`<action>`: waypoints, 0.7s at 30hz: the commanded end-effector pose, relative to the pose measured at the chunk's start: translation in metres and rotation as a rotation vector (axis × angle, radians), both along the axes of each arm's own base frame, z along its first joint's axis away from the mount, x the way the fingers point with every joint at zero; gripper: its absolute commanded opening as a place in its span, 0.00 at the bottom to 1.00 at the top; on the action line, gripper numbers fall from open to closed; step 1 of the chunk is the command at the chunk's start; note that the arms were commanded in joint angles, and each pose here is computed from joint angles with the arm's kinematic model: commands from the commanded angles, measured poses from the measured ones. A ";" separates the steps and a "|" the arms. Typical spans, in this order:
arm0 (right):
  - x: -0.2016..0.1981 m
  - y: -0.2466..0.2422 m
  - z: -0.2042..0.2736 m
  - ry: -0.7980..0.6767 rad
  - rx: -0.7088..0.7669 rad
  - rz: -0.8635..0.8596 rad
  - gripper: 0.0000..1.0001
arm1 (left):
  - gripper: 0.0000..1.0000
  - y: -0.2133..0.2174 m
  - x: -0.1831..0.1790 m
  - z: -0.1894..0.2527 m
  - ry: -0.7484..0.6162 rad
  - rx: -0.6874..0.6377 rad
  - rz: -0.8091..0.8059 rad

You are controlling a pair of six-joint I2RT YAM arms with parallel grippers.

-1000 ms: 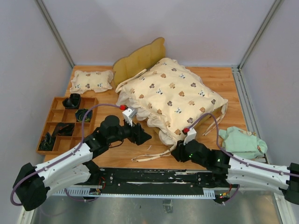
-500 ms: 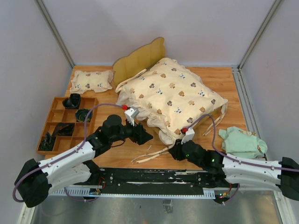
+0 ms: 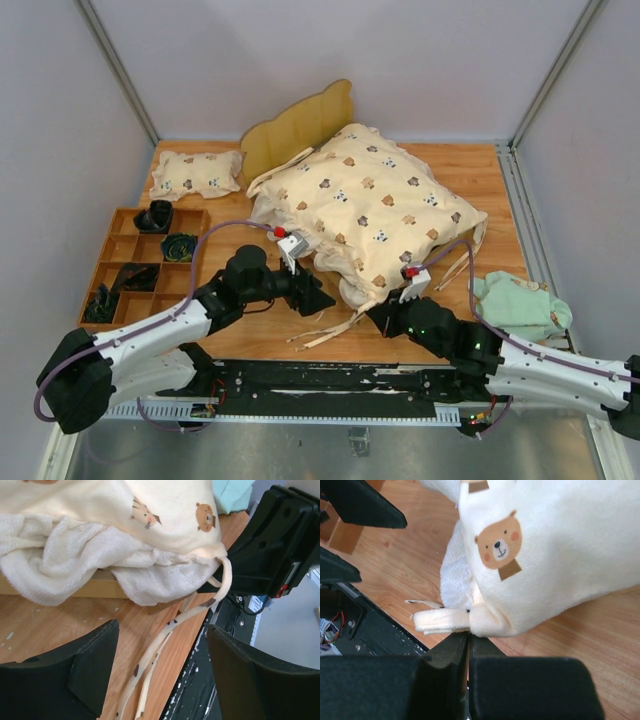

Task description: Set up the pet bed

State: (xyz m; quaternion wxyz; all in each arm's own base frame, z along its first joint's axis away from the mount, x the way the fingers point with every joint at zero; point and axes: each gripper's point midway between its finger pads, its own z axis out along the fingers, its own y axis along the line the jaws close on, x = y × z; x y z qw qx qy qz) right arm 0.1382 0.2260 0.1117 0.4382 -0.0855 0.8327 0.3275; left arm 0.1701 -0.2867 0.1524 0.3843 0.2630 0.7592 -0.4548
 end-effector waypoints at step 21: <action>0.036 0.000 0.090 -0.250 -0.033 -0.082 0.00 | 0.81 -0.049 -0.015 0.013 -0.011 -0.107 -0.167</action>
